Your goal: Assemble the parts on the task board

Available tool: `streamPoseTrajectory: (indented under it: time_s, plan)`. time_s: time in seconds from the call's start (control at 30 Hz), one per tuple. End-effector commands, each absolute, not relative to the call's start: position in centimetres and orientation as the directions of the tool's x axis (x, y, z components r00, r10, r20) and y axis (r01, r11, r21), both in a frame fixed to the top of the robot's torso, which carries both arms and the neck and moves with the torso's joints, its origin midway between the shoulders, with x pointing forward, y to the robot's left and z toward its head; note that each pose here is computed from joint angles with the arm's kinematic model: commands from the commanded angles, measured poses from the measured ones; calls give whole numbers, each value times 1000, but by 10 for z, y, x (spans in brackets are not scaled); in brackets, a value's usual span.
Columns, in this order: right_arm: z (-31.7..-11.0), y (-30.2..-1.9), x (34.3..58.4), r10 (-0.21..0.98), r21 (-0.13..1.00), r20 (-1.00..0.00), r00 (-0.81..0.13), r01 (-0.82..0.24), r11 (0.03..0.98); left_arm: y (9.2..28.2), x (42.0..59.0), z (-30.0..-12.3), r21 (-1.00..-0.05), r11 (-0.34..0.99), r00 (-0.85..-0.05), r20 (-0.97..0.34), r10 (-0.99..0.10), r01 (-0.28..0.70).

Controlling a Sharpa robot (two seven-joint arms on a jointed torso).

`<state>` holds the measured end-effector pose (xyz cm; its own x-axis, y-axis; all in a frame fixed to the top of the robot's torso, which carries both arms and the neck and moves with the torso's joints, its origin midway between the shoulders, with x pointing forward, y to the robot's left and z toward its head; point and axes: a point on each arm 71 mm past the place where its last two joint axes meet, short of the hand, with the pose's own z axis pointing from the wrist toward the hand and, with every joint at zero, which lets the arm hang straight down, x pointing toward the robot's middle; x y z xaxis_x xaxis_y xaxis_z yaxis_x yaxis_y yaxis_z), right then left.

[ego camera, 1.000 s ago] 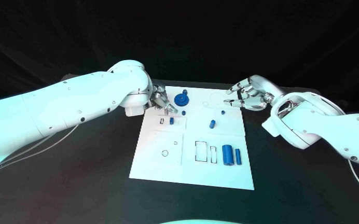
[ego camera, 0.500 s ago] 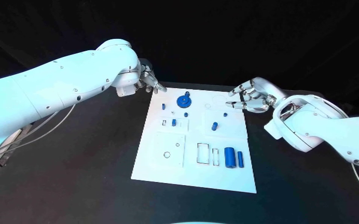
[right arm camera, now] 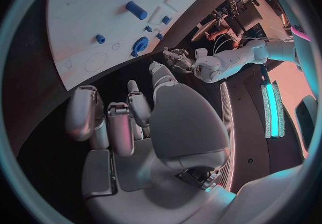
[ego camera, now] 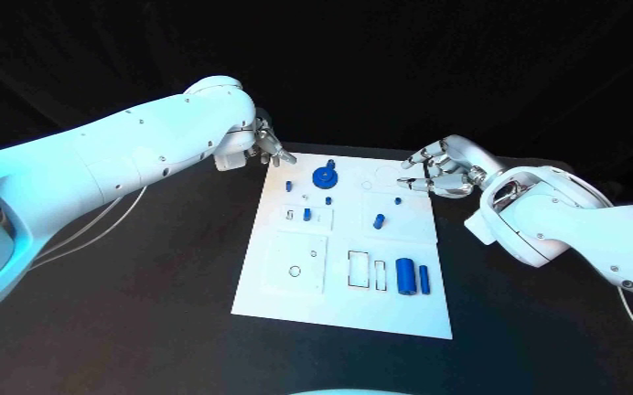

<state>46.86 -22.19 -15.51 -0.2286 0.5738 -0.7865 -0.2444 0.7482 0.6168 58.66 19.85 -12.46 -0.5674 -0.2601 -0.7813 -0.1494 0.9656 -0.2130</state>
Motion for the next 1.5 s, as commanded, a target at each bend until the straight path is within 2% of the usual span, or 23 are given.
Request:
streamPoseTrajectory:
  time_s: [0.03, 0.5, 0.93, 1.5]
  plan:
    - [-156, -220, 468, 571, 615, -788, -231, -254, 747, 195, 589, -131, -206, 970, -581, -778, -240, -126]
    - [-156, -219, 468, 570, 616, -787, -234, -257, 745, 188, 589, -149, -188, 975, -625, -749, -221, -119]
    - [-156, -218, 468, 569, 616, -787, -236, -257, 745, 189, 589, -152, -148, 983, -638, -748, -183, -108]
    - [-156, -217, 468, 569, 616, -787, -239, -257, 745, 186, 587, -154, -154, 983, -653, -735, -182, -101]
